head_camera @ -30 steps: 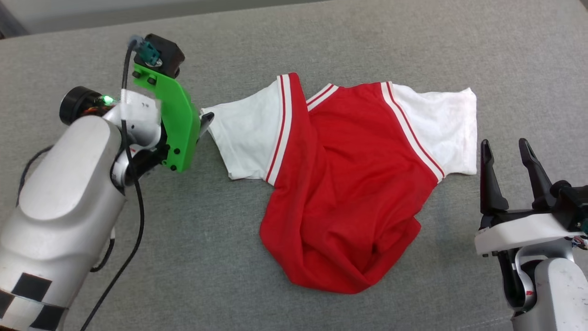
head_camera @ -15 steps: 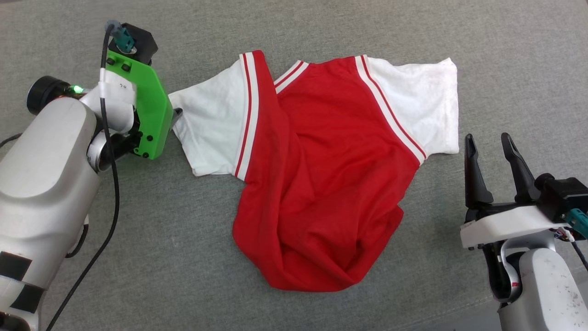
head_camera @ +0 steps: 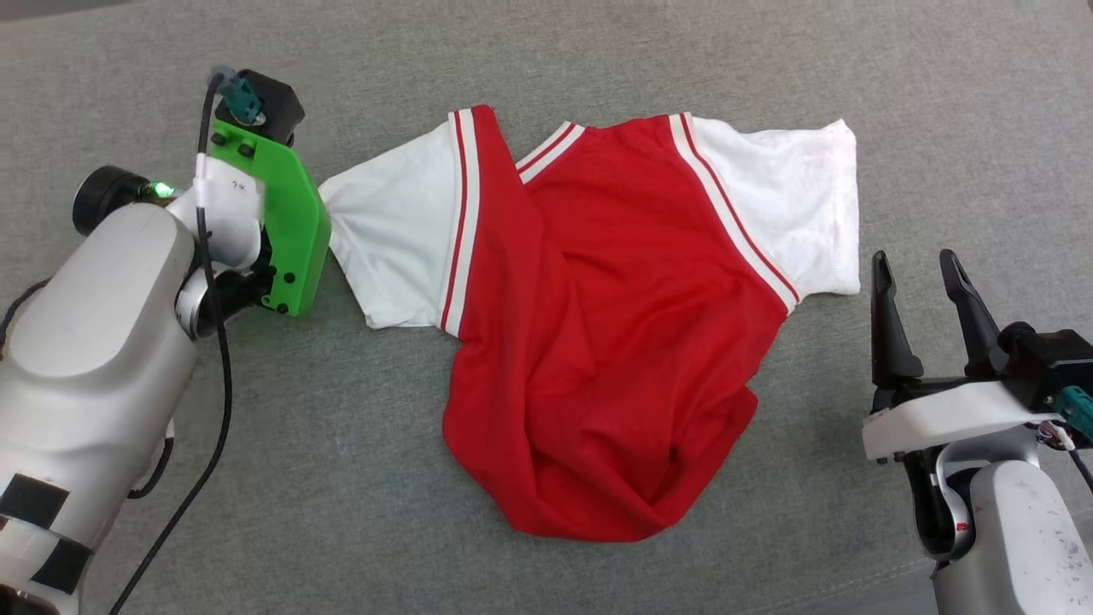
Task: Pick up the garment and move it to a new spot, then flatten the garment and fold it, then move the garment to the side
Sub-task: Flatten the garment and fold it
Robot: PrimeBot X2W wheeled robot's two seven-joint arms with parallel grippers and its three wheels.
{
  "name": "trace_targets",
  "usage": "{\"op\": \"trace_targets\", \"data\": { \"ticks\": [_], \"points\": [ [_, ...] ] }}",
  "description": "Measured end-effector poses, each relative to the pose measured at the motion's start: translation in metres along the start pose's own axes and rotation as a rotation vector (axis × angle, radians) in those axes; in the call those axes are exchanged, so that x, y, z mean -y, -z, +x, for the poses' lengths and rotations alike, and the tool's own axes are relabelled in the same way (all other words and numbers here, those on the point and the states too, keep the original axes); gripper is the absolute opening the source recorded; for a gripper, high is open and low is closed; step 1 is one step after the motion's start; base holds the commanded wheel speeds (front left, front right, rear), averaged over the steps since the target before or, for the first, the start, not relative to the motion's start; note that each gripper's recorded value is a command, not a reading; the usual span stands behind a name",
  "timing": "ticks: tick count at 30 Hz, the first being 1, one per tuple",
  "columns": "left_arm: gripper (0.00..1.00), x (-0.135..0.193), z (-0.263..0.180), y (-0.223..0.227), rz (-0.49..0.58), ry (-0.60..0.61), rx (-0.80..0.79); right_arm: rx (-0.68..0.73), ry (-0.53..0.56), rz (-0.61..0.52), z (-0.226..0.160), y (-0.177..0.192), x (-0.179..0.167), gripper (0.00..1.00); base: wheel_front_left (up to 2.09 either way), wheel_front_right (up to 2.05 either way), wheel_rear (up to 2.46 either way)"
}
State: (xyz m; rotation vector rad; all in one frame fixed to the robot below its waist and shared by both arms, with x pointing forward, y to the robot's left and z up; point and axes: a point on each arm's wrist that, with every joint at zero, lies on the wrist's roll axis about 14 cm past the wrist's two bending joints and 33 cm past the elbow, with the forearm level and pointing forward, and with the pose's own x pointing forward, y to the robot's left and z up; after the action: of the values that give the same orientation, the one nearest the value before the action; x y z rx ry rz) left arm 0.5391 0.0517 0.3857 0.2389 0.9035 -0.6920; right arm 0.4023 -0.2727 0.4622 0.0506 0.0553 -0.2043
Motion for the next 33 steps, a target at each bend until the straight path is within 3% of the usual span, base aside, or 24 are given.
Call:
{"op": "trace_targets", "data": {
  "ticks": [11, 21, 25, 33],
  "points": [
    [0.0, -0.02, -0.06, -0.01, -0.084, -0.058, 0.221, -0.04, -0.085, -0.065, 0.012, -0.01, -0.015, 1.0, 0.0, 0.0, 0.0],
    [0.0, -0.012, -0.133, 0.016, -0.108, -0.115, 0.324, -0.425, -0.241, -0.17, 0.032, 0.012, -0.042, 1.0, 0.0, 0.0, 0.0],
    [0.0, 0.008, -0.161, 0.032, -0.129, -0.11, 0.346, -0.623, -0.211, -0.218, 0.056, 0.009, -0.031, 1.0, 0.0, 0.0, 0.0],
    [0.0, 0.016, -0.166, 0.036, -0.145, -0.096, 0.373, -0.795, -0.135, -0.2, 0.086, 0.024, -0.019, 1.0, 0.0, 0.0, 0.0]
  ]
}}
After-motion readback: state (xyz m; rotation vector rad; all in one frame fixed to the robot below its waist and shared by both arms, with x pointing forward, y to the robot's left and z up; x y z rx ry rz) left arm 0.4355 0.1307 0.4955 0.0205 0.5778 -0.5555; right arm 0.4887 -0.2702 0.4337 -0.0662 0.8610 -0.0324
